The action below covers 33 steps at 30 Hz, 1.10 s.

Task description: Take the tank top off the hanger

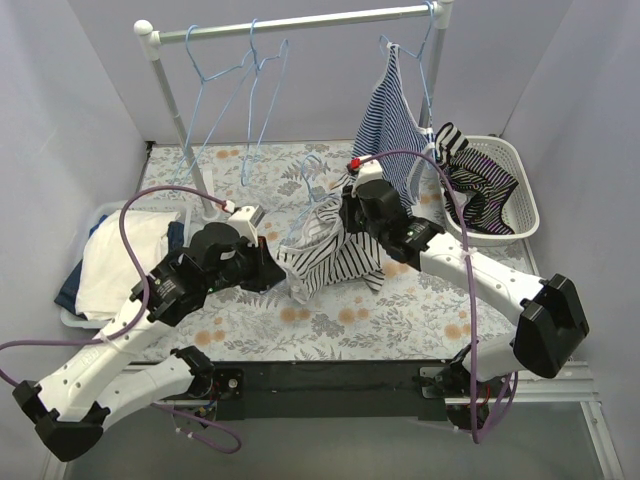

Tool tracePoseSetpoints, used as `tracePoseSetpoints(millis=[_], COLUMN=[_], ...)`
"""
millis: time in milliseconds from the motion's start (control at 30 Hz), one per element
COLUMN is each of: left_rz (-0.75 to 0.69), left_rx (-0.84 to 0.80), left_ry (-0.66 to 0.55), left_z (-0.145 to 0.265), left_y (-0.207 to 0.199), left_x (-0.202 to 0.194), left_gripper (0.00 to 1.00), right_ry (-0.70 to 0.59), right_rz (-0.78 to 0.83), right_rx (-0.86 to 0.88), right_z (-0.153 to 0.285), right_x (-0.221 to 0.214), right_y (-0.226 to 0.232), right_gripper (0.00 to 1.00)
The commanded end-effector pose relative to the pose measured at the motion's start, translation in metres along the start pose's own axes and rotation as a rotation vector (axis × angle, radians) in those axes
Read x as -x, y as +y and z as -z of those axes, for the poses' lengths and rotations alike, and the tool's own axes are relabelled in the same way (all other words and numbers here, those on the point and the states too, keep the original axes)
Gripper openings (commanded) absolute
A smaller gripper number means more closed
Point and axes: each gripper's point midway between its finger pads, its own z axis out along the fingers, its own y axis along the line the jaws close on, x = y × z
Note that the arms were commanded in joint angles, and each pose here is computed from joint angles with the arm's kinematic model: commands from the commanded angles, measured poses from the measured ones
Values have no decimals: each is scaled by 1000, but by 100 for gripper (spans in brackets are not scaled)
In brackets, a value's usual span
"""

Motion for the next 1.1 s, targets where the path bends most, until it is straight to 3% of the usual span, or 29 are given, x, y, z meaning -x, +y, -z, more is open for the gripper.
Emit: tracePoseSetpoints(millis=[0,33,100,300,533,633,800,1067], left_rz=[-16,-15,-10,5,18,20,27,11], left_rx=[-52,-51,-35,18,-19,-25,15,5], left_ry=[-6,-8,-12,-14,-94,-141,-267,-327], left_z=[7,9,12,21,43,50,57,39], left_y=[-7,-6,-3,9,2,0,4,-3], left_x=[-1,-2,-3,-8,3,11,38,60], left_gripper=[0,0,0,0,0,0,0,0], right_ry=[-83,-85,-89,-119,-26,40,145,243], right_rz=[-35,-47,-53,-77,-117,-121,-108,-20], right_rx=[-43,-56,-60,-147,-240,-220,-46,102], right_z=[-4,-5,-4,2,-18,-28,-29,4], right_x=[35,37,38,50,28,13,-19,-76], right_y=[-16,-23,-28,-55,-85,-80,-49,20], right_gripper=[18,6,3,2,1,1,1,1])
